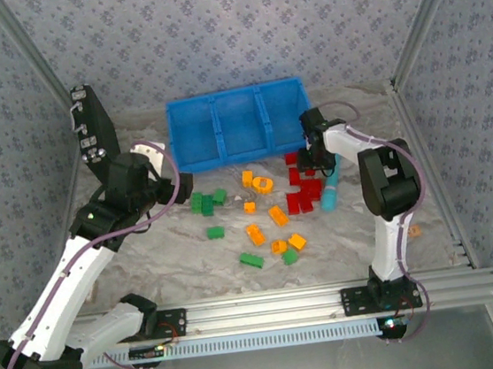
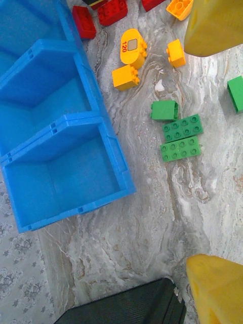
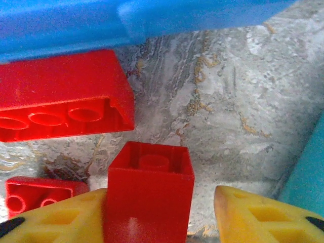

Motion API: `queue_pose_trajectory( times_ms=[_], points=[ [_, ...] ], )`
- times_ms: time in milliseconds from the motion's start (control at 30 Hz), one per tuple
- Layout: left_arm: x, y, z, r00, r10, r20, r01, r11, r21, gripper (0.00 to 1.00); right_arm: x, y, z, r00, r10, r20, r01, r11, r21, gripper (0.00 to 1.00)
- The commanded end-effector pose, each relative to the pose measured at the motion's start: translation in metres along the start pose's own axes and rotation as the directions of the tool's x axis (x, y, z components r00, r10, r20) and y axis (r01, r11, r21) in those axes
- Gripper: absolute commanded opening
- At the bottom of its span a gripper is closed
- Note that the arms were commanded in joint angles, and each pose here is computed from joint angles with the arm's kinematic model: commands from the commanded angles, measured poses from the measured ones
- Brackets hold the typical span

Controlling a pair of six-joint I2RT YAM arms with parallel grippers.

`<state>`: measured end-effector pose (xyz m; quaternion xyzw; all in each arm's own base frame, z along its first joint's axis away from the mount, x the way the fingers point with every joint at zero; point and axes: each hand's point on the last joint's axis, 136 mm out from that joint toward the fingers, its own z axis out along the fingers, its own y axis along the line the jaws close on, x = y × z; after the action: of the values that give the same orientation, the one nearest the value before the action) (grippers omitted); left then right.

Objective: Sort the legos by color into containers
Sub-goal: Pick up the lego from the middle-right of the table.

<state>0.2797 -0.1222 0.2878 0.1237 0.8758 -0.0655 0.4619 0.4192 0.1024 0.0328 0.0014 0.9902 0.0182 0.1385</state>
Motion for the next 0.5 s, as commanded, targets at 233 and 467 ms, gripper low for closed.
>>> queue_pose_trajectory(
  times_ms=[233, 467],
  points=[
    [-0.005, -0.001, -0.001, 0.999, 0.030, 0.012, -0.030, 1.000, -0.003, 1.00, -0.009, 0.003, -0.007, 1.000, -0.009, 0.016, 0.009, 1.000, -0.002, 0.32],
    [-0.015, -0.007, -0.003, 0.998, 0.057, -0.030, -0.056, 0.998, 0.023, 1.00, -0.034, 0.007, -0.068, 0.992, -0.035, 0.122, 0.039, 0.999, -0.026, 0.28]
  ],
)
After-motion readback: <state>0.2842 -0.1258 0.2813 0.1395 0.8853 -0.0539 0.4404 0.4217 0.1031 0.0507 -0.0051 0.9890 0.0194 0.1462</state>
